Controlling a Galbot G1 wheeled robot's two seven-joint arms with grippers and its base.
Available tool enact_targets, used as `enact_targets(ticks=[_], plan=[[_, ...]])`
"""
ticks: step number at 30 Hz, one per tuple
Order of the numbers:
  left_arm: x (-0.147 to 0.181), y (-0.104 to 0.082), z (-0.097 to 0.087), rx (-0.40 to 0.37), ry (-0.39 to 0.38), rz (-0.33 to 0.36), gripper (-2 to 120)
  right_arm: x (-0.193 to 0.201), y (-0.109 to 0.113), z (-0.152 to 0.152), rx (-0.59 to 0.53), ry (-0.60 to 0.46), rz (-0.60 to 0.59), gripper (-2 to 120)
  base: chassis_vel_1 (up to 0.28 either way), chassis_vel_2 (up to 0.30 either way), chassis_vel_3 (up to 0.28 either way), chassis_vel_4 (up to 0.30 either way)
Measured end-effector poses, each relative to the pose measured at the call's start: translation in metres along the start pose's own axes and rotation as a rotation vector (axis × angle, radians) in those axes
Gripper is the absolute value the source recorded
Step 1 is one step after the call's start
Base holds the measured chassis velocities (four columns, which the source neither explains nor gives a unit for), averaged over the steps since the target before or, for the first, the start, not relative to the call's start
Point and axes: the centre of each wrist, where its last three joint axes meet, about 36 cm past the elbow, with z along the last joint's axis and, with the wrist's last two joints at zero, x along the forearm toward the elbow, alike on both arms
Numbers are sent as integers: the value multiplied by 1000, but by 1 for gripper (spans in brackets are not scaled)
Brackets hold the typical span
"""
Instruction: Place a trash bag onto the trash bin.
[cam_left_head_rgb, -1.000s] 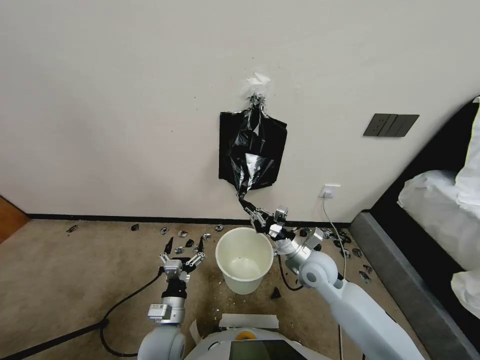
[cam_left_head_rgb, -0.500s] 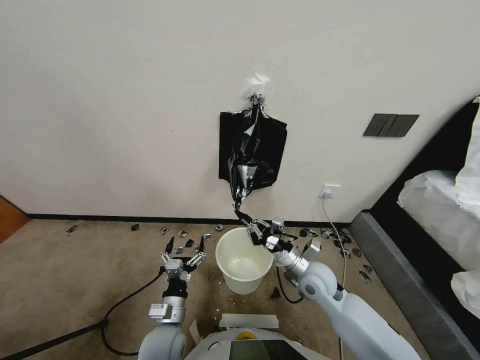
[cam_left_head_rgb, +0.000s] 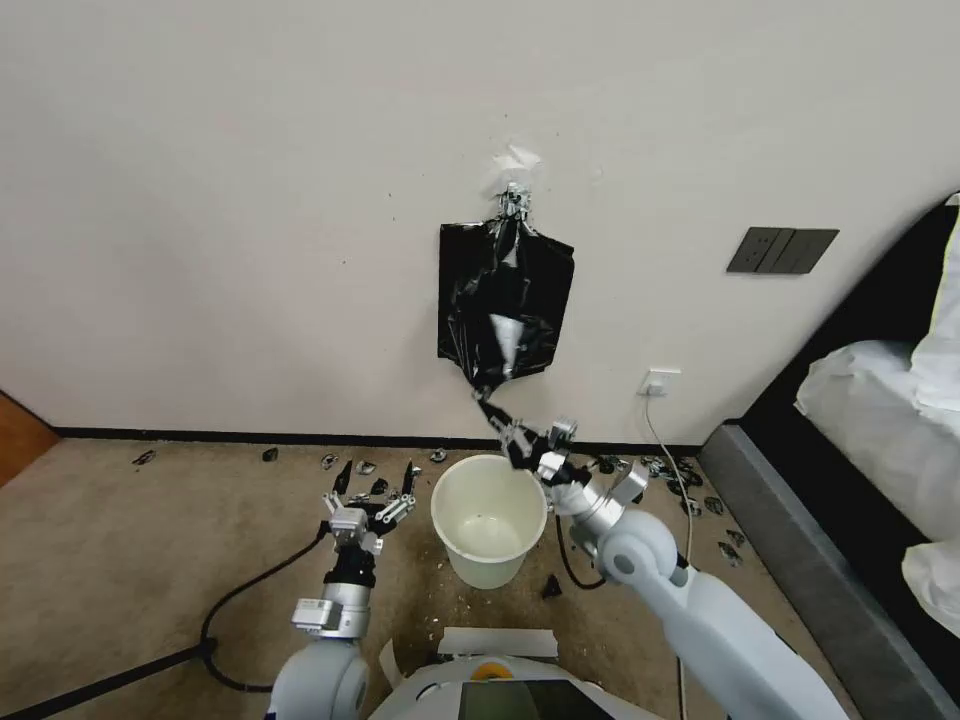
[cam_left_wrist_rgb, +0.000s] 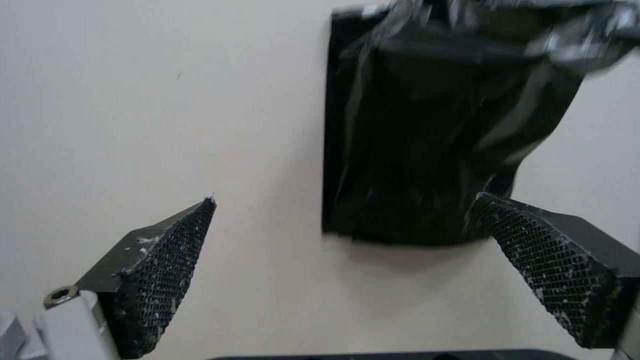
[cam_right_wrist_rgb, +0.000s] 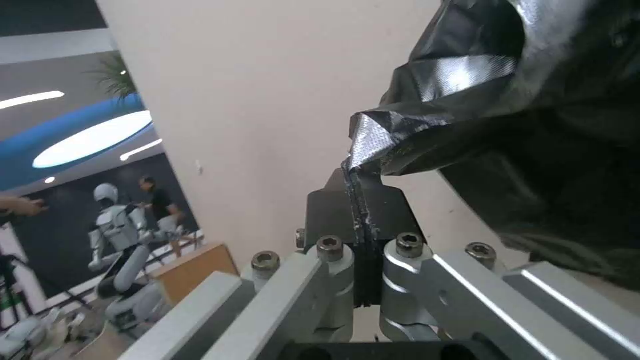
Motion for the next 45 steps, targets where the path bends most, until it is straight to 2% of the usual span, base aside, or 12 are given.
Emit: enact_targets(ticks=[2,6,7,10,14,17,23,26,30,36,39,45], plan=[[-11,9,-10,7,-10,24,100,0,0,0,3,1,8,0,0,0,0,0],[-62,45,-54,-15,-25,133,100,2,1,2,43,12,29,0,0,0,0,0],[-62,45,-54,-15,-25,133,100,2,1,2,43,12,29,0,0,0,0,0],[-120,65,-93,-86,-17,235,100,3,0,2,78,19,40,0,0,0,0,0],[-150,74,-117,-106,-1,269,100,1,0,3,93,23,35,0,0,0,0,0],[-165,90,-157,-219,-26,289,100,-15,2,13,82,48,-11,0,0,0,0,0],[-179,80,-150,-241,34,376,100,-20,4,19,78,56,-21,0,0,0,0,0],[-205,57,-134,-219,35,447,100,-19,0,15,88,50,-5,0,0,0,0,0],[-223,45,-127,-253,59,492,100,-18,-3,11,93,42,5,0,0,0,0,0],[-248,37,-145,-378,115,557,100,-16,-5,8,97,34,17,0,0,0,0,0],[-270,25,-163,-478,193,608,100,-15,-9,6,100,28,26,0,0,0,0,0],[-297,18,-182,-572,282,608,100,-12,-10,2,103,15,34,0,0,0,0,0]])
